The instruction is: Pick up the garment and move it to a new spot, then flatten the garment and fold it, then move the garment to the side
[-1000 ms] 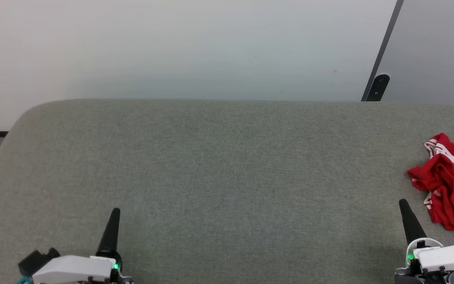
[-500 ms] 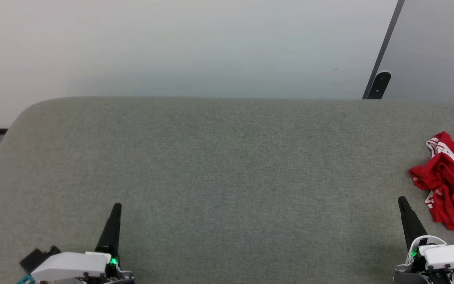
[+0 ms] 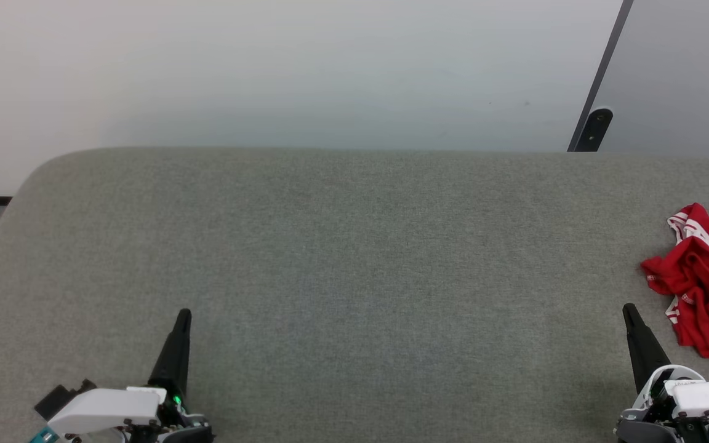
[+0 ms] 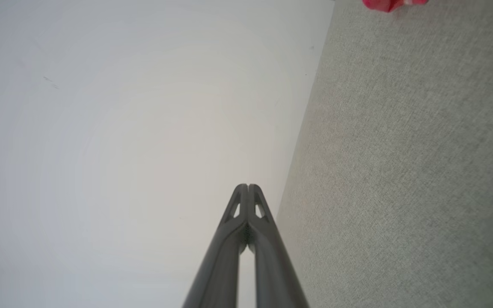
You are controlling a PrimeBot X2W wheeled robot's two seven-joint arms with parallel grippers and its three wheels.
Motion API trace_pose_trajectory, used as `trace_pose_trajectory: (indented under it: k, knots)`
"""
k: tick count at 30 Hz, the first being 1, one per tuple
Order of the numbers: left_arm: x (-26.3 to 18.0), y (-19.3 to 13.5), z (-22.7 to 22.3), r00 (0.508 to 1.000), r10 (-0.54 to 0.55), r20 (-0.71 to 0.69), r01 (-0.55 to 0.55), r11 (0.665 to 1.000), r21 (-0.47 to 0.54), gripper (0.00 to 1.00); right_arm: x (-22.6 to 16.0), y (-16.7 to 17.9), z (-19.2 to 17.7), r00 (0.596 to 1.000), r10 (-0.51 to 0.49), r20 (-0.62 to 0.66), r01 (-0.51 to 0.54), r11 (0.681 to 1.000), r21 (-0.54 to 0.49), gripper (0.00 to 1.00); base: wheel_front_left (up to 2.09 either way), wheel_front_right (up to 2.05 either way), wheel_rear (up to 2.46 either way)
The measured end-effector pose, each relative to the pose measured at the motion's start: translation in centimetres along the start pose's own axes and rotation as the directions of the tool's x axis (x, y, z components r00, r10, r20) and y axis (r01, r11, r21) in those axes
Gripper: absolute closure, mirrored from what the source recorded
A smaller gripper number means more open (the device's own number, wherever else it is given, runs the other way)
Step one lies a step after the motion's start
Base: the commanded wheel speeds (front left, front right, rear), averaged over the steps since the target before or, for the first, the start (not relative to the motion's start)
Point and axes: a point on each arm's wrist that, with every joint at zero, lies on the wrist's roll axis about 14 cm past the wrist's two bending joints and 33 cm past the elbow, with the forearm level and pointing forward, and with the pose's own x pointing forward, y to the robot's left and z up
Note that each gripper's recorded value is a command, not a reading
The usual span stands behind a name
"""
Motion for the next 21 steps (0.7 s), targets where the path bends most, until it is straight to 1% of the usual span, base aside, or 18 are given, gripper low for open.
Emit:
trace_pose_trajectory:
  k: [11,21]
  knots:
    - [0.23,-0.17,-0.07,1.0,-0.01,-0.004,0.009,0.997,-0.077,1.0,0.23,0.15,-0.03,1.0,0.009,-0.004,-0.009,0.997,0.074,1.0,0.0,0.0,0.0]
    - [0.26,-0.2,-0.06,1.0,-0.01,-0.004,0.01,0.997,-0.08,1.0,0.37,0.39,-0.01,1.0,0.016,-0.003,-0.016,0.997,0.079,1.0,0.0,0.0,0.0]
